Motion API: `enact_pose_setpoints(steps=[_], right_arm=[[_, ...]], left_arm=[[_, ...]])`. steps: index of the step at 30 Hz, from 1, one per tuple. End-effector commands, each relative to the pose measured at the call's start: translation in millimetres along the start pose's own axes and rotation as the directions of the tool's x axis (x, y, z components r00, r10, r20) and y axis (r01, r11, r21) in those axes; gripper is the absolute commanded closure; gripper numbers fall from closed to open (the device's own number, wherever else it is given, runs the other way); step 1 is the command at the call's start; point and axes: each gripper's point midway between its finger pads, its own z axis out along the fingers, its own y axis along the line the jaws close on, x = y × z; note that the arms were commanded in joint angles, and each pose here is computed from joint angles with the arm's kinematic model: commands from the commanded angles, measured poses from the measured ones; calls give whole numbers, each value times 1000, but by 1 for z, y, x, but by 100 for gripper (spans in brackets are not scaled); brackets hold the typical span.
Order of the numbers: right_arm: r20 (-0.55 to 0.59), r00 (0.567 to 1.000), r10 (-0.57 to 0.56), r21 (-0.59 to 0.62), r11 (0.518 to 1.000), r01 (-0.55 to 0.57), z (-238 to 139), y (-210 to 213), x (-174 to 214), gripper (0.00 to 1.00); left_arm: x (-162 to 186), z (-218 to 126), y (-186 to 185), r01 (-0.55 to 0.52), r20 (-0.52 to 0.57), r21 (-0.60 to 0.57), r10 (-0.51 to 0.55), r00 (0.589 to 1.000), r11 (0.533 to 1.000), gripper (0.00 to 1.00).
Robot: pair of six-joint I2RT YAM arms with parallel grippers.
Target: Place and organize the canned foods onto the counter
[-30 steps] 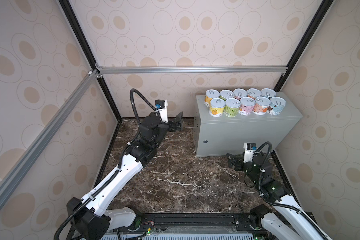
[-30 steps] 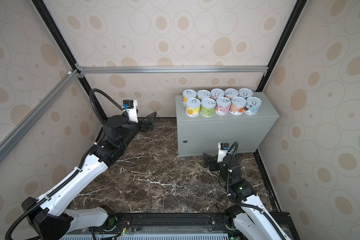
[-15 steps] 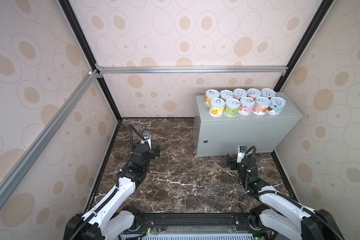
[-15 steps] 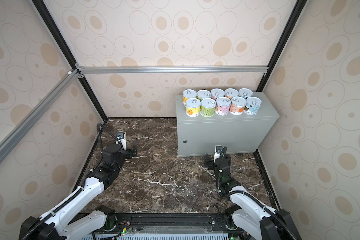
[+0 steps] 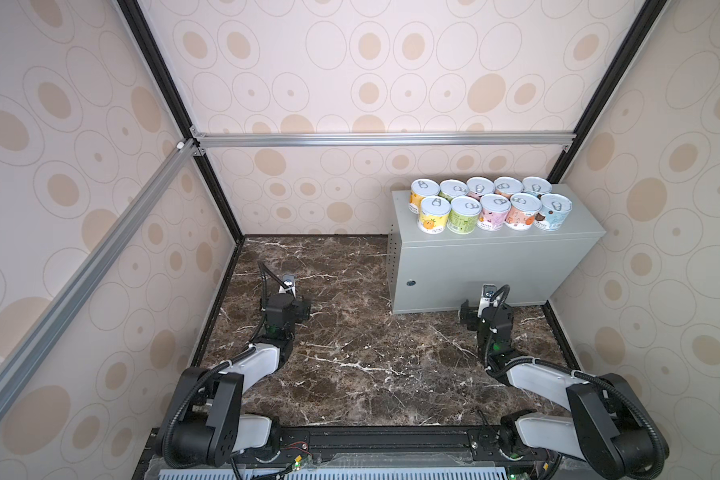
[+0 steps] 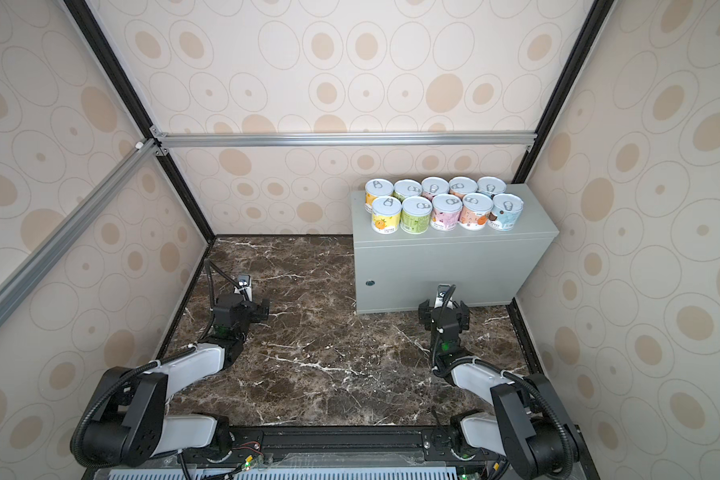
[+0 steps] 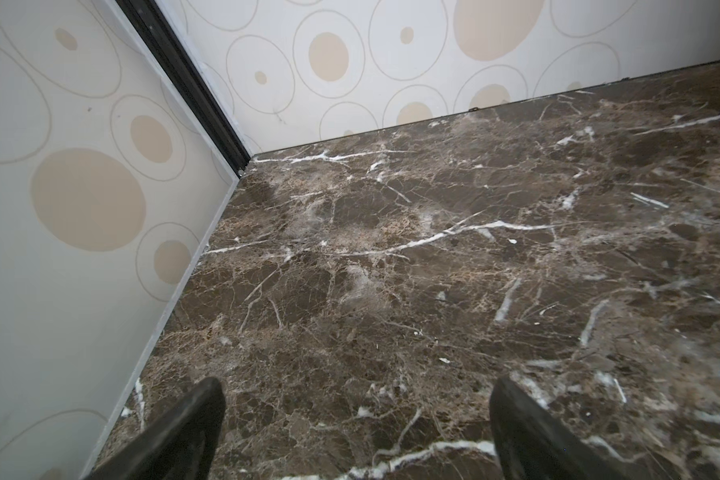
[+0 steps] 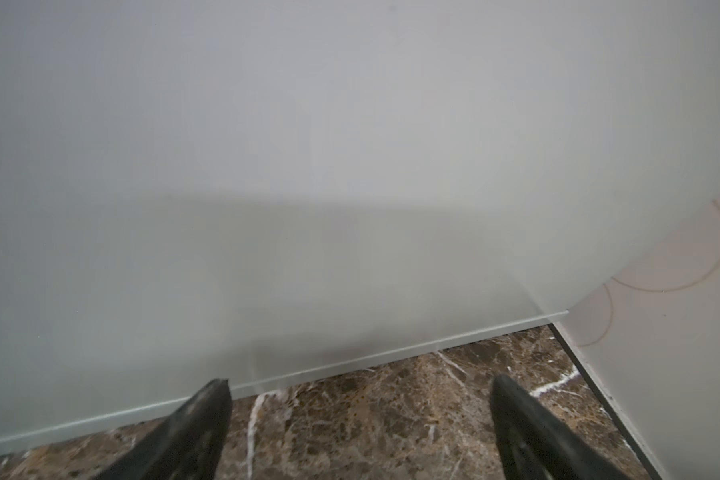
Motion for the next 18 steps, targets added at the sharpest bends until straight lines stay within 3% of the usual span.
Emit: enact_pose_setpoints(steps=[1, 8, 14, 18], right_arm=[[42, 997, 63, 33, 997, -64, 8, -15, -12, 1], [14, 979, 203, 58, 977, -203, 17, -42, 4, 1], [0, 983, 185, 20, 982, -185, 25, -32, 17, 1], [119, 982, 146, -71, 988, -139, 7, -16, 21, 1]], left_arm=[[-32, 3, 2, 79, 171, 25, -82, 982, 997, 1], [-10, 22, 9, 84, 146, -26, -80, 986, 996, 1], [0, 26, 20, 154, 145, -3, -152, 978, 988, 1], [2, -7, 30, 194, 274, -18, -182, 944, 981, 1]])
